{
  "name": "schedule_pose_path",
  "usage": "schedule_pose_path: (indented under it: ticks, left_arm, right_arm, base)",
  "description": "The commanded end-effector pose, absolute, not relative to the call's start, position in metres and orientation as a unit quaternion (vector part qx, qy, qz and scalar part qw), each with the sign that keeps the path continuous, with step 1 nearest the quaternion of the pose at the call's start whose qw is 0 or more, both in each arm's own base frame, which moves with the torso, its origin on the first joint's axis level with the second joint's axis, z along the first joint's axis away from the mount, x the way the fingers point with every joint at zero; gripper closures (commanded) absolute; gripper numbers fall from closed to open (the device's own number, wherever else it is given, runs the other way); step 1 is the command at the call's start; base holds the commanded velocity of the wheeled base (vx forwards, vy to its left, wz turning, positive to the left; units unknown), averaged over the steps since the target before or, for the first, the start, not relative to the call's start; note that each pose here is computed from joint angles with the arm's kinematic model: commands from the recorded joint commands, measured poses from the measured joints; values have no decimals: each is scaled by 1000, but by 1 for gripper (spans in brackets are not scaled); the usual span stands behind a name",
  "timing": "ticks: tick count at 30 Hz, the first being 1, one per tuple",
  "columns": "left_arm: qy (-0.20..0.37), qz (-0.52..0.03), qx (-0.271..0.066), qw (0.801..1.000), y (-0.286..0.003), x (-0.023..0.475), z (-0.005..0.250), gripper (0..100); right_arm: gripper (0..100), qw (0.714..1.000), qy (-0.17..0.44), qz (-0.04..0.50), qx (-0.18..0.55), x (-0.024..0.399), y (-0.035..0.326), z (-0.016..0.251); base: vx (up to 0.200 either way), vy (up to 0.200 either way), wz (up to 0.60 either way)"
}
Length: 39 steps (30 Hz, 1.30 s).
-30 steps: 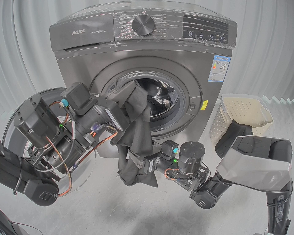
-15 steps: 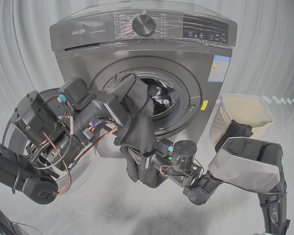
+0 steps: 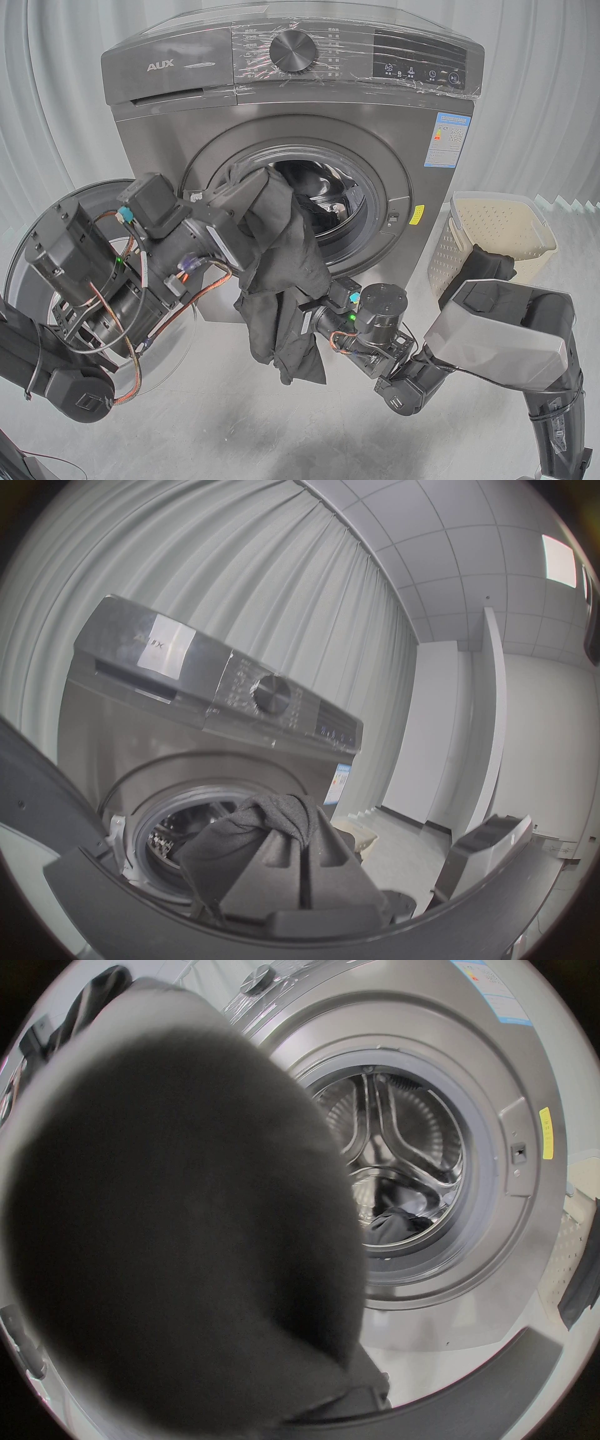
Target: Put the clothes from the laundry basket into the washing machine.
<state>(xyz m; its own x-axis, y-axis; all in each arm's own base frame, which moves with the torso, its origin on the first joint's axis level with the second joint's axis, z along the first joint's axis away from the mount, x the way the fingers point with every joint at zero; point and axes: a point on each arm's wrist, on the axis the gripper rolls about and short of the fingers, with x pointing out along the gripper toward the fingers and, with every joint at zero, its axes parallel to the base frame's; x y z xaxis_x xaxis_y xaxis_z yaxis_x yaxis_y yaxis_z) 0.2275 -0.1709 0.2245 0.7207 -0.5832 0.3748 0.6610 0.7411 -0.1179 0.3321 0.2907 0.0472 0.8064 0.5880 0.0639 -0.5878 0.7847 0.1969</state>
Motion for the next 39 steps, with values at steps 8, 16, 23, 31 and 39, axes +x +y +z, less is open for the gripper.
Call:
schedule_pose_path:
  ticks: [8,16,23,31,39]
  left_arm:
    - [-3,-318,-59,946,-134,217,142,100]
    - [65,-320,-17,945,-130,211,95,100]
    - [124,-338,5,933,-134,211,66,100]
    - [135,-335,6,933,-133,212,61,100]
    - [162,-330,8,930,-126,200,55,0]
  right_arm:
    - [100,950,-51,280,126,340,262,100]
    - [100,948,-64,283,132,334,263,115]
    - [100,950,-58,279,129,332,260,115]
    - [100,950,-60,278,129,333,260,115]
    - [100,952,-81,262,134,337,244,135]
  base:
    - [0,0,0]
    - [0,0,0]
    - [0,0,0]
    - [0,0,0]
    - [0,0,0]
